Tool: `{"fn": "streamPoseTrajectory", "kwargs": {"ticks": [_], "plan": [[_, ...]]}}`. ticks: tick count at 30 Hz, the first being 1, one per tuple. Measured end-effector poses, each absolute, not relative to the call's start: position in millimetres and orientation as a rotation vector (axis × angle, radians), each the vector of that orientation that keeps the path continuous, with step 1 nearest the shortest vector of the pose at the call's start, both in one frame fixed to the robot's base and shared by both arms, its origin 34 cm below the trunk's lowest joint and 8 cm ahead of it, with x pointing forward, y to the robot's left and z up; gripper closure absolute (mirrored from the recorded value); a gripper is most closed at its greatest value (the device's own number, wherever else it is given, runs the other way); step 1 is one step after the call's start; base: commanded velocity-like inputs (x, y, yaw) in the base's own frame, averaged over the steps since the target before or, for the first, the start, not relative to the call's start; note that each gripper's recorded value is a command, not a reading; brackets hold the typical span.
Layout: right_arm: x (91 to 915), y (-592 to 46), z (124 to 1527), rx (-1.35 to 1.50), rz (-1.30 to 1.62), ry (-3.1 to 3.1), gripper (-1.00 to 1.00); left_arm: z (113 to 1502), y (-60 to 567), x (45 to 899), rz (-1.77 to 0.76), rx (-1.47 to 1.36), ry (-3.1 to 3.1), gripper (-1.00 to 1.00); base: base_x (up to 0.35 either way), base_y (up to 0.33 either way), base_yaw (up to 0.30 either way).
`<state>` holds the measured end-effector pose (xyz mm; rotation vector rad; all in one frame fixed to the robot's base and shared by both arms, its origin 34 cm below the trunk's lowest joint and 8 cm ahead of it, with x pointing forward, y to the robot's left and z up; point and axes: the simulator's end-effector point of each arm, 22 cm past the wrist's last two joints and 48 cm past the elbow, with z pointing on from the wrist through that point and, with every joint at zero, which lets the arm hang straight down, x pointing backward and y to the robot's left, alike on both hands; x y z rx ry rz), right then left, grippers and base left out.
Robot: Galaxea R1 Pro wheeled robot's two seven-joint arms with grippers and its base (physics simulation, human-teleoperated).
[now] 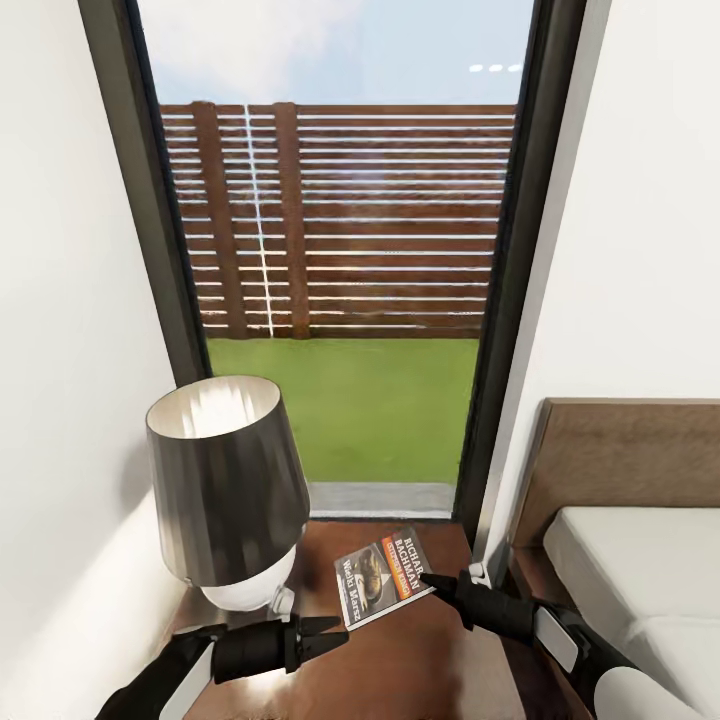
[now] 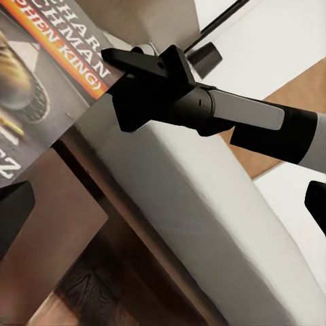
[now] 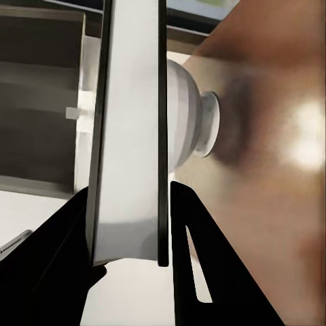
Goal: In the bedroom, move the book from the bed onto either nightstand, and place the two sandals side by side next to the bed.
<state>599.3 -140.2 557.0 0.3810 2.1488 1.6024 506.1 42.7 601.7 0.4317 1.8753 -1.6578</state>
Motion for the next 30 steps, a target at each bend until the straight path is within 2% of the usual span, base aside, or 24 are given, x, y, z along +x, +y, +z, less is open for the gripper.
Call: {"fn": "streamPoseTrajectory", "kwargs": {"ticks": [30], "plan": [[588,-140,507,0.382,1.604,2.147,1.00,552,43,495,-1.658,0.431,1.874,-1.00,0.000,0.000,0.000]]}}
